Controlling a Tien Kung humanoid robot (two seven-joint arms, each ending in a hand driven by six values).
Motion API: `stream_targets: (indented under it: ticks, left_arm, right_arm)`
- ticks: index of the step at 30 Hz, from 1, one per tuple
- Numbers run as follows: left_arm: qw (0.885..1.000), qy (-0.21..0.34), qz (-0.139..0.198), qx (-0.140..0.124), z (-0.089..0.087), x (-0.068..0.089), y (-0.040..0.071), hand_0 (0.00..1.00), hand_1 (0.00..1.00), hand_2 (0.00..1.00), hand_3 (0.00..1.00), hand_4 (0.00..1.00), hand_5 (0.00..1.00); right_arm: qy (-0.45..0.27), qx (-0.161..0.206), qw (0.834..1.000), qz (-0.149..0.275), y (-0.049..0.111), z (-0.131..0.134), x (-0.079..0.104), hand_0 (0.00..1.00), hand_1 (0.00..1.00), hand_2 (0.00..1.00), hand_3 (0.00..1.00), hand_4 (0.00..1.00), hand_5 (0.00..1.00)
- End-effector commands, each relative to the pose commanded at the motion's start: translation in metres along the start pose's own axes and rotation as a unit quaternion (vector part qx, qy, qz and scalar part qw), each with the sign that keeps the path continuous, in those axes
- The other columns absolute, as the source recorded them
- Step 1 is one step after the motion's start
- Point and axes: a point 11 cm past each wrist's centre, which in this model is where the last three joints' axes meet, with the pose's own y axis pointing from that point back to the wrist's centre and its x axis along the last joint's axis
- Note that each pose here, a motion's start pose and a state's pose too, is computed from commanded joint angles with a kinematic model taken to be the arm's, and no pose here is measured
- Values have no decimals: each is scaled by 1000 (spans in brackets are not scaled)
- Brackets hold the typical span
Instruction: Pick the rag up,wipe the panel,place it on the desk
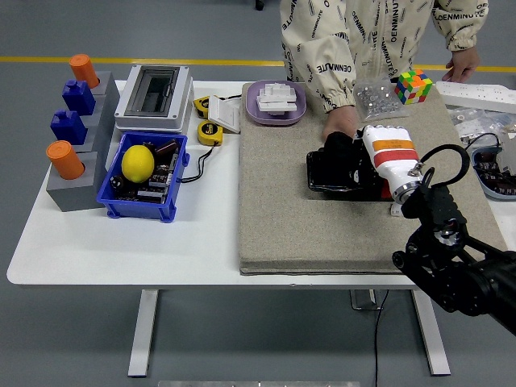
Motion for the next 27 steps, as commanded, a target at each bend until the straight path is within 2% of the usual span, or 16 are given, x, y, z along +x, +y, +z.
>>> stream_targets:
  ticks: [9, 17, 22, 27]
  left_arm:
    - [1000, 2, -1, 0, 0, -1, 0, 603, 636, 637, 561, 631, 449]
    - [1000, 3, -1, -1, 0, -1, 0, 604, 636, 637, 560, 631, 449]
    - [1000, 2, 0, 0, -1, -1, 0, 605, 636, 637, 561, 631, 449]
    - [1000, 1, -1, -1, 0, -1, 0, 603, 636, 637, 561, 631, 448]
  right_arm:
    - [31, -64, 997, 1, 12, 69, 9, 225, 320, 373, 386, 913, 76]
    - [48, -112, 993, 2, 26, 115, 15, 225, 321, 373, 386, 912, 76]
    - [50, -125, 991, 6, 29, 126, 18, 227, 321, 373, 386, 911, 75]
    - [47, -115, 992, 8, 25, 116, 18, 226, 321, 373, 387, 911, 73]
